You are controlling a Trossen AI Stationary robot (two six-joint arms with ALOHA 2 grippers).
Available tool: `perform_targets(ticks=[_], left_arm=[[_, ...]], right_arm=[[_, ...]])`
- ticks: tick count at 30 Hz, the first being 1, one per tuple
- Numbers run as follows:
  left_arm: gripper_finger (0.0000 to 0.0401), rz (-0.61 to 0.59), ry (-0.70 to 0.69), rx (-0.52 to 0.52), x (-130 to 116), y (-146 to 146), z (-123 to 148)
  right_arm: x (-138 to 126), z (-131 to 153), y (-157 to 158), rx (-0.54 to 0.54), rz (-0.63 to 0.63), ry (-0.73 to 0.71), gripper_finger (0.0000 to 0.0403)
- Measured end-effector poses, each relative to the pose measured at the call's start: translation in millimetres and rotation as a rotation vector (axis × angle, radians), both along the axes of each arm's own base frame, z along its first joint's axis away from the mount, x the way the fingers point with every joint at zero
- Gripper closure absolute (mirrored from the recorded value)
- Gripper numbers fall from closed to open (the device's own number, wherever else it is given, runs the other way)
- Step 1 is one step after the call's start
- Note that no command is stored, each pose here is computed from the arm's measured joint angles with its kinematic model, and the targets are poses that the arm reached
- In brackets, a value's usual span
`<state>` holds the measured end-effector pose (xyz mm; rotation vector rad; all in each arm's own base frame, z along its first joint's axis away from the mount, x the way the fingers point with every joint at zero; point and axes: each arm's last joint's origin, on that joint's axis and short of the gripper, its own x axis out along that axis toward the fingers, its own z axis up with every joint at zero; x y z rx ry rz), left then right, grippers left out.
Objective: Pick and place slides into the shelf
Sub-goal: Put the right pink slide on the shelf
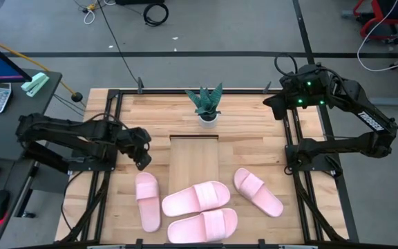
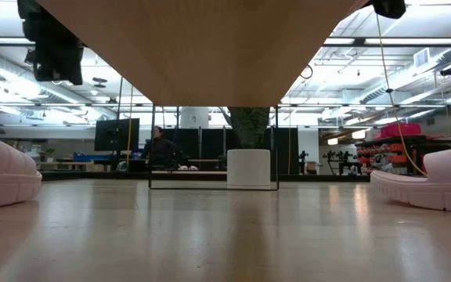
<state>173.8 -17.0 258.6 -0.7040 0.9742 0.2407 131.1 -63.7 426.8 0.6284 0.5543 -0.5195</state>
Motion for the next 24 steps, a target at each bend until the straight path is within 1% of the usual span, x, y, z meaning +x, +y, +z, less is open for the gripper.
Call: perform_targets(ticks=[4,7,12,16,19,24], left_arm=[[0.0395,-0.096,-0.019,-0.028,2,-2,-3],[0.0385,-0.162,-0.026,-0.05,1,-4,-3],[0.0374,-0.263,-0.041,-0.059,1,-6,-3],[0.0377,-0.283,-0.044,-0.047,1,-6,-3],[0.0385,-0.286,-0.042,-0.045,0,-6,-3],[0.0392,-0.307,-0.047,-0.031,0,-6,-3]], right_arm=[[0,0,0,0.033,-0.026,-0.009,0.0344],[-1,-2,1,0.068,-0.05,-0.003,0.0344],[-7,-9,4,0.144,-0.085,0.077,0.0344],[-12,-14,6,0.183,-0.105,0.139,0.0344],[-13,-15,6,0.2,-0.117,0.152,0.0344],[-13,-15,5,0.183,-0.148,0.156,0.0344]])
